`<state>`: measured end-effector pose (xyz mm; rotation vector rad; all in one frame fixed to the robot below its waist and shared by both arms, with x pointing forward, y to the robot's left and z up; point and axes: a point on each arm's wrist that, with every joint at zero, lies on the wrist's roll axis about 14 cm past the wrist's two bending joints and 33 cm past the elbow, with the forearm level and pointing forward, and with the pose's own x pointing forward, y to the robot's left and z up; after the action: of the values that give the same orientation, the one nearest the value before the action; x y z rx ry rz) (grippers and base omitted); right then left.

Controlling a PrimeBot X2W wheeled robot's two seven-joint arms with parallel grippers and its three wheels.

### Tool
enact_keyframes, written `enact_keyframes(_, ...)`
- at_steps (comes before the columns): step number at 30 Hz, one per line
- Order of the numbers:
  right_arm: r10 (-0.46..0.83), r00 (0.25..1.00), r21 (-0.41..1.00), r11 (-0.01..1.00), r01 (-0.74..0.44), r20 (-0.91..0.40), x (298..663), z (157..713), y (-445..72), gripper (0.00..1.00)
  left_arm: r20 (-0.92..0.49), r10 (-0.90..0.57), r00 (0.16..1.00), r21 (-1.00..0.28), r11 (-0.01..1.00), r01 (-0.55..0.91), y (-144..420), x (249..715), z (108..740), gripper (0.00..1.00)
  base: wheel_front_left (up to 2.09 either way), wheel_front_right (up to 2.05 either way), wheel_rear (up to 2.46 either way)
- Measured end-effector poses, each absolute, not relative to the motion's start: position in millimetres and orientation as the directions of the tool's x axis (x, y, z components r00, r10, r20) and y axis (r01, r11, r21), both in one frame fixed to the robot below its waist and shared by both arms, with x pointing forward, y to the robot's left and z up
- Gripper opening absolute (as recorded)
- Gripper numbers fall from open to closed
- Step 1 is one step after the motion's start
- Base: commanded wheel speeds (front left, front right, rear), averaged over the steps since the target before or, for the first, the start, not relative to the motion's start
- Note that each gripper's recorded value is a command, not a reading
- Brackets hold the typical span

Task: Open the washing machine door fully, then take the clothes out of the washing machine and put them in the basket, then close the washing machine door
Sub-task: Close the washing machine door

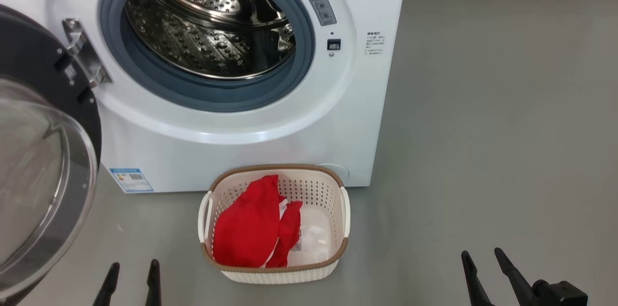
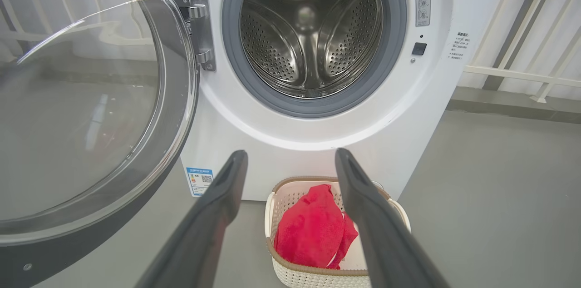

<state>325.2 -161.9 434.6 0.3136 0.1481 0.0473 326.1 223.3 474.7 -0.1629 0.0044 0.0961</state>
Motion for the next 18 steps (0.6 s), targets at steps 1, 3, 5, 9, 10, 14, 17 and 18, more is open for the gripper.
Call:
enact_keyframes(1,0.07,0.988,0.311,0.95,-0.024,-0.138,325.3,434.6,-161.8,1.0,-0.012,0.095,0.995,-0.162,0.982,-0.096,223.3,326.0,474.7,1.0,-0.81,0.81,0.0)
enact_keyframes(3,0.071,0.988,0.311,0.95,-0.025,-0.137,325.3,434.7,-161.5,1.0,-0.012,0.096,0.995,-0.162,0.982,-0.097,223.5,325.7,474.7,1.0,-0.6,0.6,0.0)
enact_keyframes(5,0.072,0.988,0.311,0.95,-0.026,-0.137,325.5,434.9,-161.1,1.0,-0.011,0.097,0.995,-0.162,0.982,-0.098,223.8,325.4,474.9,1.0,-0.33,0.33,0.0)
enact_keyframes(9,0.074,0.988,0.311,0.95,-0.029,-0.135,325.7,435.4,-160.5,1.0,-0.01,0.1,0.995,-0.162,0.982,-0.1,224.6,324.7,475.4,1.0,-0.03,0.03,0.0)
enact_keyframes(10,0.075,0.988,0.311,0.95,-0.03,-0.135,325.8,435.5,-160.3,1.0,-0.009,0.101,0.995,-0.162,0.982,-0.101,224.8,324.5,475.5,1.0,0.0,0.0,0.0)
enact_keyframes(14,0.077,0.988,0.311,0.95,-0.032,-0.134,325.8,435.8,-159.6,1.0,-0.007,0.103,0.995,-0.162,0.981,-0.102,225.3,323.9,476.0,1.0,0.0,0.0,0.0)
enact_keyframes(17,0.08,0.988,0.311,0.95,-0.034,-0.135,325.4,435.5,-158.8,1.0,-0.006,0.103,0.995,-0.163,0.981,-0.103,225.5,323.4,476.5,1.0,0.0,0.0,0.0)
enact_keyframes(18,0.08,0.988,0.311,0.95,-0.035,-0.135,325.3,435.4,-158.6,1.0,-0.005,0.104,0.995,-0.163,0.981,-0.103,225.6,323.2,476.6,1.0,0.0,0.0,0.0)
